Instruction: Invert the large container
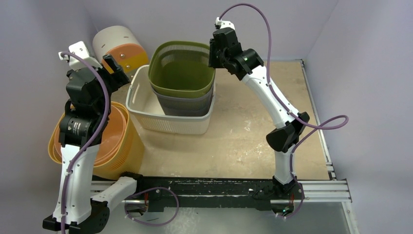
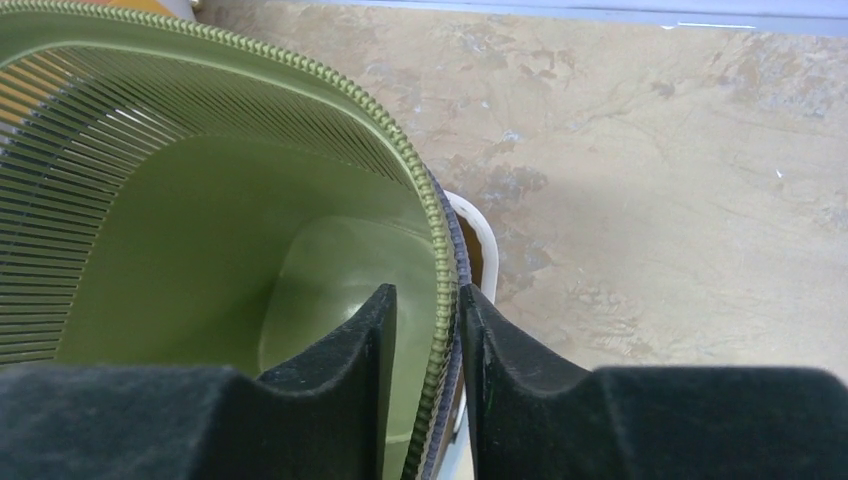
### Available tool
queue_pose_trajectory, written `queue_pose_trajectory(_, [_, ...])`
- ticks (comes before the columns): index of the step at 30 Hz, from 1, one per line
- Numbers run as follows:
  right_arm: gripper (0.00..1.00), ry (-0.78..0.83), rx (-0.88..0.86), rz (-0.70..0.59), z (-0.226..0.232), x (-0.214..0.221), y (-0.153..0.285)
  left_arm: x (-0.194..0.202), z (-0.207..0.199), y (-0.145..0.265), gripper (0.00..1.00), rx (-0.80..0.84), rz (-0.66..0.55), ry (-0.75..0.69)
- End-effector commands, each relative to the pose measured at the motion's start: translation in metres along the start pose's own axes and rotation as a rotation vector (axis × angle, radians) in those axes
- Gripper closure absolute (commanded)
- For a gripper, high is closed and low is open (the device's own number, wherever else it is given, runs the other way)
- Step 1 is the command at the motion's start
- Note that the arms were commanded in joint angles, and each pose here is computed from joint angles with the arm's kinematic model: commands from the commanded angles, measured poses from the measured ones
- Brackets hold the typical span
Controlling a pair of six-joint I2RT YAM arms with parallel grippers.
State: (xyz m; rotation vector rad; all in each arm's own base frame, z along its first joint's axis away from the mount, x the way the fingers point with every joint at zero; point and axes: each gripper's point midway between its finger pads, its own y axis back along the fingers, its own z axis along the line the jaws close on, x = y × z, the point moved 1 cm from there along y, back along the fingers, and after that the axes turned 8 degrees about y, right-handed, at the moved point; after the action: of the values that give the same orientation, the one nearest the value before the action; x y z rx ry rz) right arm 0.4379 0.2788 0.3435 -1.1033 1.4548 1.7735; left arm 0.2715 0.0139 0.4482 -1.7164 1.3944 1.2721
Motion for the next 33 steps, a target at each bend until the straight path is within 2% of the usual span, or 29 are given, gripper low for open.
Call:
queue_pose_trajectory(1, [0.71, 0.019, -0.025, -0.014, 0.0, -0.008, 0.011, -0.013, -0.001, 0.008, 0.23, 0.012, -0.044, 0.034])
queue_pose_trajectory(7, [1.0, 0.045, -0.012, 0.002, -0.003, -0.005, 0.013, -0.016, 0.0, 0.011, 0.23, 0.011, -0.052, 0.034])
queue_pose_trajectory(12, [1.0, 0.03, -0.068, -0.092, 0.002, -0.035, 0.034, -0.018, 0.0, 0.012, 0.23, 0.013, -0.057, 0.038])
queue_pose_trajectory(18, [1.0, -0.077, -0.232, -0.4, 0.015, -0.125, 0.107, -0.021, -0.001, 0.012, 0.23, 0.013, -0.064, 0.041])
queue_pose_trajectory(21, [1.0, -0.128, -0.282, -0.516, 0.01, -0.156, 0.14, -0.024, 0.0, 0.014, 0.23, 0.008, -0.072, 0.047])
queue_pose_trajectory(29, [1.0, -0.204, -0.306, -0.705, -0.018, -0.195, 0.198, -0.032, 0.002, 0.016, 0.23, -0.008, -0.094, 0.052])
queue_pose_trajectory(33, [1.0, -0.257, -0.216, -0.898, -0.049, -0.221, 0.244, -0.038, 0.003, 0.018, 0.23, -0.013, -0.113, 0.061])
